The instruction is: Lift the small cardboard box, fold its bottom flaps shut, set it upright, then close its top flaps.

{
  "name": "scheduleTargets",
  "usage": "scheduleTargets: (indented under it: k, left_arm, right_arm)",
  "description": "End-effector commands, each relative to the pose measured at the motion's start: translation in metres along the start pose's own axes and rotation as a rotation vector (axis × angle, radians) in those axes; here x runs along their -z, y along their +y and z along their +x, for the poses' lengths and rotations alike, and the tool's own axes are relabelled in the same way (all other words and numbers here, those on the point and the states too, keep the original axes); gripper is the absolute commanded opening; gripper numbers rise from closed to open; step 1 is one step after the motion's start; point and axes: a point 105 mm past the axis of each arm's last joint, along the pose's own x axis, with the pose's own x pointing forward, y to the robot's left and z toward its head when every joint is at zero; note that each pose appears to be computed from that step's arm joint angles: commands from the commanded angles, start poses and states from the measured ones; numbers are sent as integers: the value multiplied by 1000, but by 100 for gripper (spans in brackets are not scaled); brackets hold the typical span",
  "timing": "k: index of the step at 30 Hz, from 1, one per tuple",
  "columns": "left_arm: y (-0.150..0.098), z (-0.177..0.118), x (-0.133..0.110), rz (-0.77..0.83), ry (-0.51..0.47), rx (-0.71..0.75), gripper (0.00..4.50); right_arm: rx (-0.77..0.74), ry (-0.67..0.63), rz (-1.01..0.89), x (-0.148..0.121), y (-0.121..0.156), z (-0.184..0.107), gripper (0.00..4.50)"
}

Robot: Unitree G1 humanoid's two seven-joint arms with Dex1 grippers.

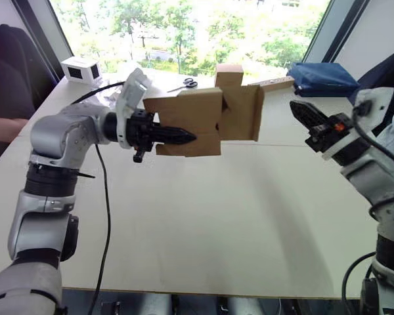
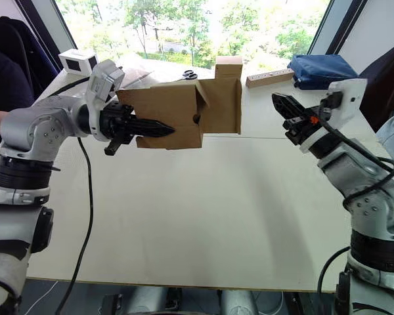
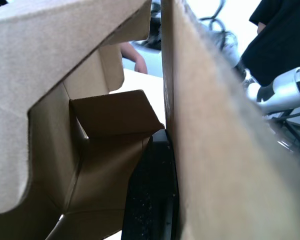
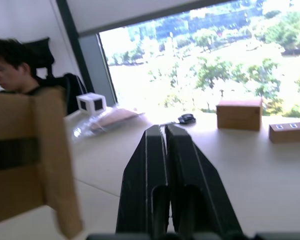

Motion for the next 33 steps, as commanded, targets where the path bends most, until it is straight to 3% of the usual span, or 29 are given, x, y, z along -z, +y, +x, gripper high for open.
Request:
scheduleTargets:
  k: [1, 8, 16, 28, 33]
  left_arm:
    - [-7, -2, -19, 67, -21, 17, 0]
    - [-3, -2, -18, 59, -25, -4, 0]
    - [4, -2, -19, 54, -37, -21, 0]
    - [5, 1, -25, 51, -63, -8, 0]
    - [3, 1, -26, 38, -75, -1, 0]
  right_arm:
    - [-62, -21, -10, 4, 16, 15, 10]
    - [-166, -87, 117, 8, 48, 28, 10]
    - [-372, -168, 298, -3, 95, 15, 10]
    - [-352, -215, 476, 13, 102, 17, 10]
    - [-366, -235, 540, 15, 107, 19, 196]
